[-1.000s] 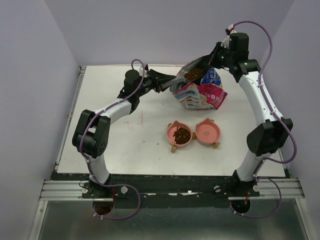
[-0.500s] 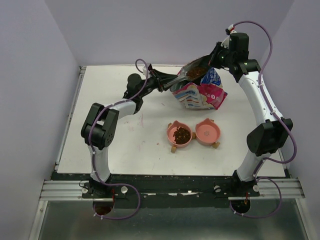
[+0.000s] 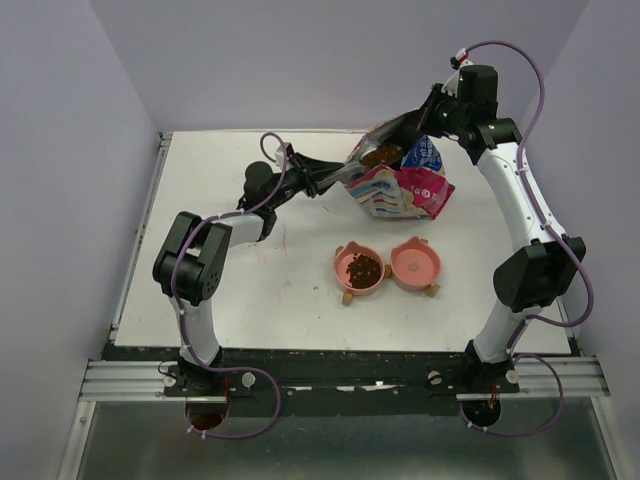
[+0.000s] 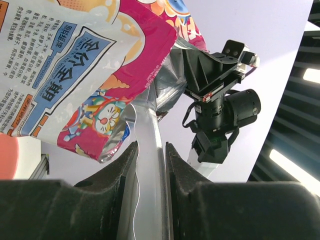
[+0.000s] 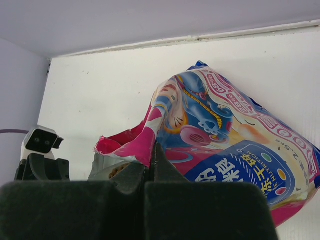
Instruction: Serve the pet food
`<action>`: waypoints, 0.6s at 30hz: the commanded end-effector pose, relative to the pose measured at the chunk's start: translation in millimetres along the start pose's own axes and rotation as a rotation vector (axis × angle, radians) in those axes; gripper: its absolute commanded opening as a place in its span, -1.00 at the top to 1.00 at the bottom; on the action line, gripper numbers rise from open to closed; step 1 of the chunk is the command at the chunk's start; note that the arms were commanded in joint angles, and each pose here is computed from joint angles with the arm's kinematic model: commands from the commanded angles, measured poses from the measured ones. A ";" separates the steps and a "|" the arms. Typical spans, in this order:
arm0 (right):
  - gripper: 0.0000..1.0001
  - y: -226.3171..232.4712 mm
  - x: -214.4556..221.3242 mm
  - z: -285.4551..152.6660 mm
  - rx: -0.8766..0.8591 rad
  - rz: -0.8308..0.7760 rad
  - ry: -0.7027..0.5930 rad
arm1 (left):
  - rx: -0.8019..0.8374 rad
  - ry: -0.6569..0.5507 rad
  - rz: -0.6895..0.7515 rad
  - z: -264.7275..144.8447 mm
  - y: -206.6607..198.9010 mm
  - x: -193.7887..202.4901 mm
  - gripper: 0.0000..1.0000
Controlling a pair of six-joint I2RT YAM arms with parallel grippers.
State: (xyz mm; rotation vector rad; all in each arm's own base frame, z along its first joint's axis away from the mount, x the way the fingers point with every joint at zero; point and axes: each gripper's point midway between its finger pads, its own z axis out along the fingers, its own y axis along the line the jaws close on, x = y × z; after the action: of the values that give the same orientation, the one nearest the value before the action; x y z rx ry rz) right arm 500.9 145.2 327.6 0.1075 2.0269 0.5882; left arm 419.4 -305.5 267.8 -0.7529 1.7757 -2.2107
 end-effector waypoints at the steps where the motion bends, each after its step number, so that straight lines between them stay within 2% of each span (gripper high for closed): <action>1: 0.99 29.8 -70.6 -31.5 -0.080 -0.053 -0.216 | 0.106 -0.021 0.052 -12.5 -43.2 3.7 1.00; 18: 0.99 27.7 -70.9 -29.1 -0.071 -0.056 -0.217 | 0.118 0.008 0.044 -36.2 -78.4 34.6 1.00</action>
State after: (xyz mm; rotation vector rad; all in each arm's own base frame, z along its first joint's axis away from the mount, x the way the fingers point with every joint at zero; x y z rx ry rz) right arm 500.6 144.5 327.9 0.0955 2.0276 0.5793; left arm 400.0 -280.9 318.7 -0.6891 1.6831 -2.2230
